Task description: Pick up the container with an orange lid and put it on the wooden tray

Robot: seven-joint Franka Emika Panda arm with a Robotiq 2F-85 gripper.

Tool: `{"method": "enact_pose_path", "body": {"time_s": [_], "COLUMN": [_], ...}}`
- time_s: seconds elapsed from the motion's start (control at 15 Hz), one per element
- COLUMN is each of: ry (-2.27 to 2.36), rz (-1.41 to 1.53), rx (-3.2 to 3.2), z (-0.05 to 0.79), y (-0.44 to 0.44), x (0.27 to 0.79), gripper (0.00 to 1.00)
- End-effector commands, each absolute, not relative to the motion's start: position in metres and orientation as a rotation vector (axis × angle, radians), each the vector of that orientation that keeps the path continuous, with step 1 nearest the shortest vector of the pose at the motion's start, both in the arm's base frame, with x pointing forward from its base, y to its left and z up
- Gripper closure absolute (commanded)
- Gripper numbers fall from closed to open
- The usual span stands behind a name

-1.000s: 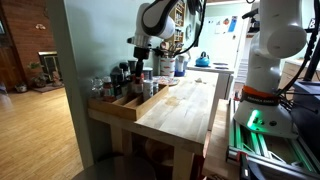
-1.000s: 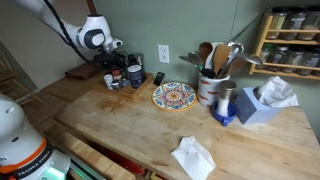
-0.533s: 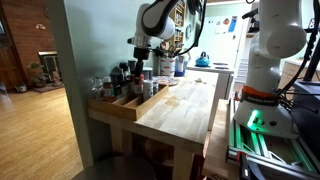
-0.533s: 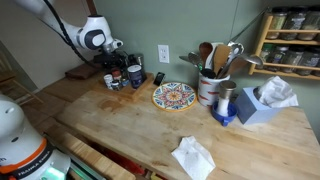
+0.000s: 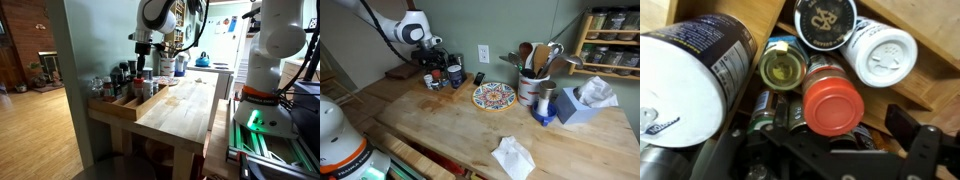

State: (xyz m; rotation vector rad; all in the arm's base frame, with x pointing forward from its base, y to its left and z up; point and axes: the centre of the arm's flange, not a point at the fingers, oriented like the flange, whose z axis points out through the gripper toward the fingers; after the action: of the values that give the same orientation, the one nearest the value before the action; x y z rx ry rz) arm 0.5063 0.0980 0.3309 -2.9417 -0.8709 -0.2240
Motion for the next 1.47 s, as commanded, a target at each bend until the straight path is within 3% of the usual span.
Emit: {"method": "enact_pose_path", "body": {"time_s": [0.0, 0.87, 1.4], "ry": [-0.78, 0.18, 0.545], "rz": [-0.124, -0.061, -0.356], "rx": [-2.948, -3.31, -3.187], "z": [0.376, 0.498, 0.531], "y": [0.084, -0.049, -0.124], "x": [0.48, 0.387, 0.331], "gripper": [0.0, 0.0, 0.0]}}
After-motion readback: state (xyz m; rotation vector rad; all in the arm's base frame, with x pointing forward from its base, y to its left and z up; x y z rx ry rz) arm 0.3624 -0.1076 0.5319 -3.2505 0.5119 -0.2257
